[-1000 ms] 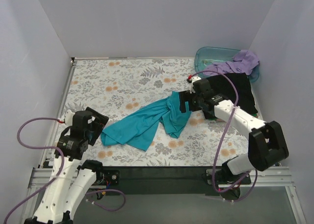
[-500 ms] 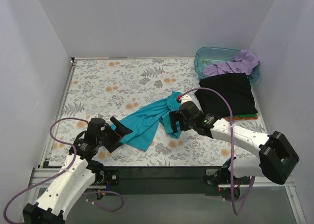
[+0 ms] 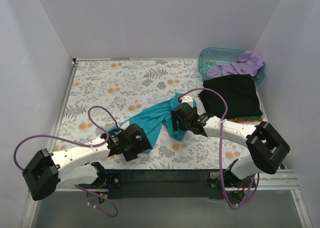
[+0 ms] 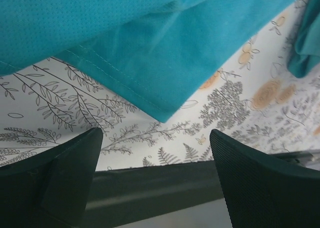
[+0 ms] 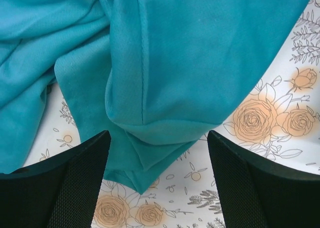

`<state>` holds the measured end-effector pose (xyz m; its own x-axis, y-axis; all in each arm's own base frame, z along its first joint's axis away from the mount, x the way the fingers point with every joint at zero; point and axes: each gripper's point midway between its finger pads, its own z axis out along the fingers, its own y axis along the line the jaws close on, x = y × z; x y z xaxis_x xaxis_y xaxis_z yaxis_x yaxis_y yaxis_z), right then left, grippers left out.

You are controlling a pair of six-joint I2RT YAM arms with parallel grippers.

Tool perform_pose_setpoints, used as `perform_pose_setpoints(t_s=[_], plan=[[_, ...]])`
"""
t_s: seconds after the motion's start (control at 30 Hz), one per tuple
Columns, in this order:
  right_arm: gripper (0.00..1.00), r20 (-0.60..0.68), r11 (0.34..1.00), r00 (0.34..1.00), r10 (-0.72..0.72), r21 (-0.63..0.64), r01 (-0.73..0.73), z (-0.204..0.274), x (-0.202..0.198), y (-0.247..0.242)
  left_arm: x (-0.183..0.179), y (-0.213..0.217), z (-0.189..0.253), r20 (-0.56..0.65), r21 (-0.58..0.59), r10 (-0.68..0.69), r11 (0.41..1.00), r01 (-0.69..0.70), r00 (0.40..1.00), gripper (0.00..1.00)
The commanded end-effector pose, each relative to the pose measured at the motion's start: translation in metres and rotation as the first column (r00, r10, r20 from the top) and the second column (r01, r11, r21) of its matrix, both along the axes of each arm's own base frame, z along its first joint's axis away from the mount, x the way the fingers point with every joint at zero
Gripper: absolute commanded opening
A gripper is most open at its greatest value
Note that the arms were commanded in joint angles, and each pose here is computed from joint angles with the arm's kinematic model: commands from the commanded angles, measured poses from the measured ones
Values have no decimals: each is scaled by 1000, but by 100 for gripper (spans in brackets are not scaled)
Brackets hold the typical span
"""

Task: Fold and stack the t-shirts
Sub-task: Flatten the tshirt out

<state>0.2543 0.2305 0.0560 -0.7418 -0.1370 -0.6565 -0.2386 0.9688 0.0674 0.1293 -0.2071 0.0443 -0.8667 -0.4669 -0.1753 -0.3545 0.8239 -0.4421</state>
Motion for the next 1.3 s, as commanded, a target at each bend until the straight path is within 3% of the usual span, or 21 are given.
perform_pose_setpoints(t_s=[0.0,0.1,0.27,0.4,0.5,0.53,0.7,0.8,1.03,1.07,1.27], plan=[[82,83,998,996,-25,58,21,19,22,18,13,2,2,34,41,100,994,-101,994,88],[78,94,998,995,-30,55,25,19,27,20,16,-4,-4,37,47,94,994,-95,995,87],[49,102,999,995,-21,46,16,16,32,24,25,-16,-12,33,68,85,994,-87,996,78],[26,99,1000,995,-17,28,14,12,32,20,27,-16,-26,21,136,76,988,-79,997,53],[2,122,999,992,-29,29,25,18,33,14,37,-9,-24,58,180,116,976,-125,992,15],[1,128,999,991,-28,20,25,19,31,10,37,-3,-23,66,209,123,969,-134,990,0],[1,200,998,979,-39,47,30,47,31,-7,56,23,4,191,280,187,931,-236,964,0],[1,256,997,966,-37,81,17,70,27,-17,62,28,38,266,217,210,938,-270,941,0],[1,434,973,901,-19,215,-83,174,9,-33,74,46,163,492,-61,295,950,-306,819,0],[1,477,966,879,-27,238,-99,198,3,-40,73,51,201,531,-157,331,943,-293,780,0],[1,668,910,741,-70,347,-227,337,-30,-68,56,80,339,708,-373,372,919,-129,600,0]])
